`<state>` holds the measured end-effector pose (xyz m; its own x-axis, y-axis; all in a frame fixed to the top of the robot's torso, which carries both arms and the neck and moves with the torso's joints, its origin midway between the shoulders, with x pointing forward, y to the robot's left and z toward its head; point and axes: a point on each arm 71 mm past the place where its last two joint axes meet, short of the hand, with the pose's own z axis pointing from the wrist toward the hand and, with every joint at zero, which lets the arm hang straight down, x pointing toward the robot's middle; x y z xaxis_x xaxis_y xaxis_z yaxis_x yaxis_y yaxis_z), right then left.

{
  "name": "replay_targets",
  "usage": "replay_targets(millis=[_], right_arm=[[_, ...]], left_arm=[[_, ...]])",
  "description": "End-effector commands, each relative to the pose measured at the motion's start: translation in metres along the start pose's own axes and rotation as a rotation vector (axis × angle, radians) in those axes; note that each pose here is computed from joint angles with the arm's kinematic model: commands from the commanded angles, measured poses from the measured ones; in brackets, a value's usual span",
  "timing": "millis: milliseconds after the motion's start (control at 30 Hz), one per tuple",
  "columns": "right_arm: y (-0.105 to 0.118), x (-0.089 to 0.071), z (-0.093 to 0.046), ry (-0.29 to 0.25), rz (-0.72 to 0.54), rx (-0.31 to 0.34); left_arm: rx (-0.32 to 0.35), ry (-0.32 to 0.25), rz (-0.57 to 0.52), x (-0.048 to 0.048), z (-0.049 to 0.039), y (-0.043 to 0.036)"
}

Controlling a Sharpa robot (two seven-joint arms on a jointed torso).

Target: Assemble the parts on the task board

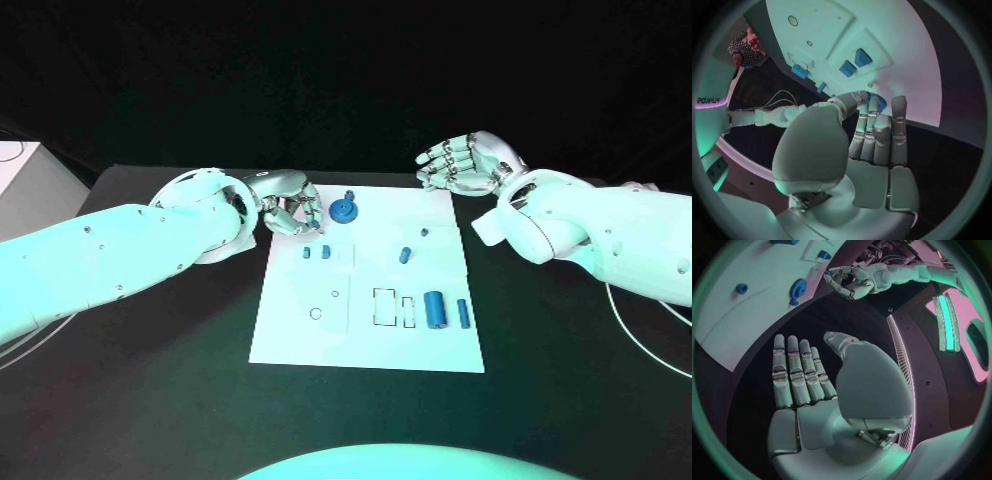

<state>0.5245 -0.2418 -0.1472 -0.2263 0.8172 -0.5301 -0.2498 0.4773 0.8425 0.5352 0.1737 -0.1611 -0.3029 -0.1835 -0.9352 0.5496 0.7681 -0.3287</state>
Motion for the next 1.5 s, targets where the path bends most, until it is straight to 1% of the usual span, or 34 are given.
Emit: replay_targets(millis=[33,267,500,667,1133,1500], right_arm=[[0.000,0.001,0.000,0.010,0.004,-0.004],[0.000,0.001,0.000,0.010,0.004,-0.004],[0.000,0.001,0.000,0.011,0.005,-0.004],[0.000,0.002,0.000,0.013,0.005,-0.005],[0.001,0.003,0.000,0.013,0.006,-0.008],[0.001,0.003,-0.001,0.014,0.007,-0.009]], left_arm=[[-0.009,0.038,-0.007,0.0022,0.0006,0.0016],[-0.021,0.042,0.012,0.0024,0.0014,0.0045],[-0.012,0.038,0.015,0.0028,0.0044,0.0011],[-0.009,0.043,0.017,0.0044,0.0088,-0.0013],[-0.012,0.062,0.023,0.0101,0.0148,-0.0019],[-0.019,0.080,0.027,0.0137,0.0171,-0.0014]])
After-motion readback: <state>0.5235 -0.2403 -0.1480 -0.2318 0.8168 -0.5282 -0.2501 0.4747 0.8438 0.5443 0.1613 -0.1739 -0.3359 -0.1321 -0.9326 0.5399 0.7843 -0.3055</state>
